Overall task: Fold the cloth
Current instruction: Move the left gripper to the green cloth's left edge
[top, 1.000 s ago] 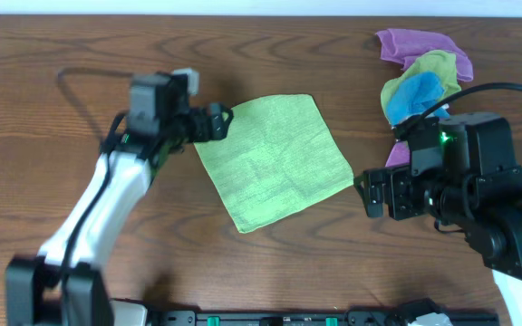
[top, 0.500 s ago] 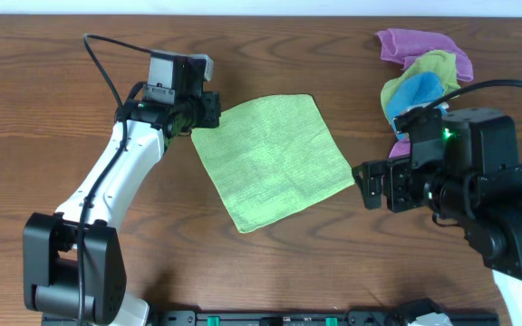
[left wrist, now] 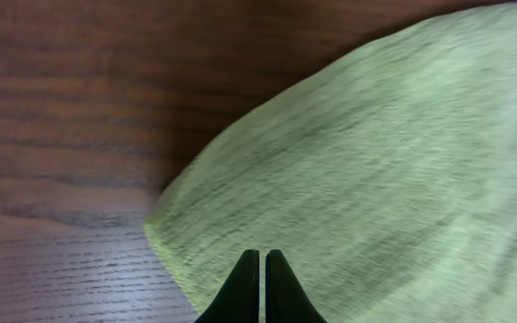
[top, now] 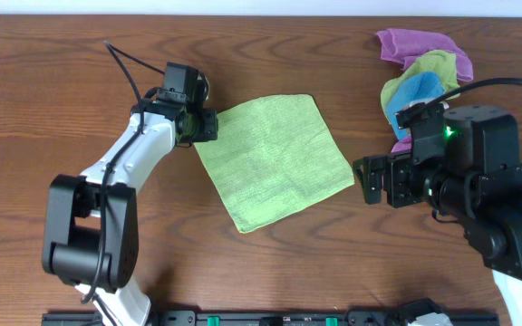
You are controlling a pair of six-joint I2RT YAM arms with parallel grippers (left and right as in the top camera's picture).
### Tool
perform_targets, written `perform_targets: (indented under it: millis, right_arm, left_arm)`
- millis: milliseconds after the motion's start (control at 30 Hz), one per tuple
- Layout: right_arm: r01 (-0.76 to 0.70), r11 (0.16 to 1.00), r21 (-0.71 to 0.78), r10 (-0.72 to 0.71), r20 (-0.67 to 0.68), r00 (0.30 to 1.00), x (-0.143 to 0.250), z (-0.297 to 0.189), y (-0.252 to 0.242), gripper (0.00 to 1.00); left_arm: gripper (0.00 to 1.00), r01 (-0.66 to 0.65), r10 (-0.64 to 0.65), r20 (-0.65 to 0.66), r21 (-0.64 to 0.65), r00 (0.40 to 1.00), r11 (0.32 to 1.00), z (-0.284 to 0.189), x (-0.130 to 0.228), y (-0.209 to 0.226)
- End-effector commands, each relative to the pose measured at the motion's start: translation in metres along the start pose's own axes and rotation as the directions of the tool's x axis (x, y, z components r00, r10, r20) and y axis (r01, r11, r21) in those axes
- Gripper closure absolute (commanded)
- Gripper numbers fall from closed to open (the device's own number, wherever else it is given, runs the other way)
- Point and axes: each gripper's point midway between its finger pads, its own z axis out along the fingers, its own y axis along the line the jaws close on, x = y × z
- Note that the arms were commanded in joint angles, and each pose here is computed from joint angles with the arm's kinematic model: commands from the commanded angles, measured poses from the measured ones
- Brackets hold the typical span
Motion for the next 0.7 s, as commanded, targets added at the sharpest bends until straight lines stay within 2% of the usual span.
perform_targets:
  millis: [0, 567, 667]
  right_arm:
    - [-0.02, 1.0, 0.015, 0.02, 0.006, 1.0, -0.001, -0.001, -0.004, 0.01]
    - [-0.022, 1.0, 0.015, 0.021, 0.002, 1.0, 0.0, 0.0, -0.004, 0.01]
    - [-0.023, 1.0, 0.016, 0.023, -0.005, 1.0, 0.0, 0.002, -0.004, 0.01]
  left_arm:
    - [0.94, 0.02, -0.021, -0.005, -0.062, 1.0, 0.998, 0.009, -0.001, 0.01]
    - [0.94, 0.022, -0.022, -0.003, -0.128, 1.0, 0.992, 0.057, 0.0, 0.03]
    - [0.94, 0.023, -0.019, 0.028, -0.147, 0.999, 0.989, 0.063, -0.007, 0.035]
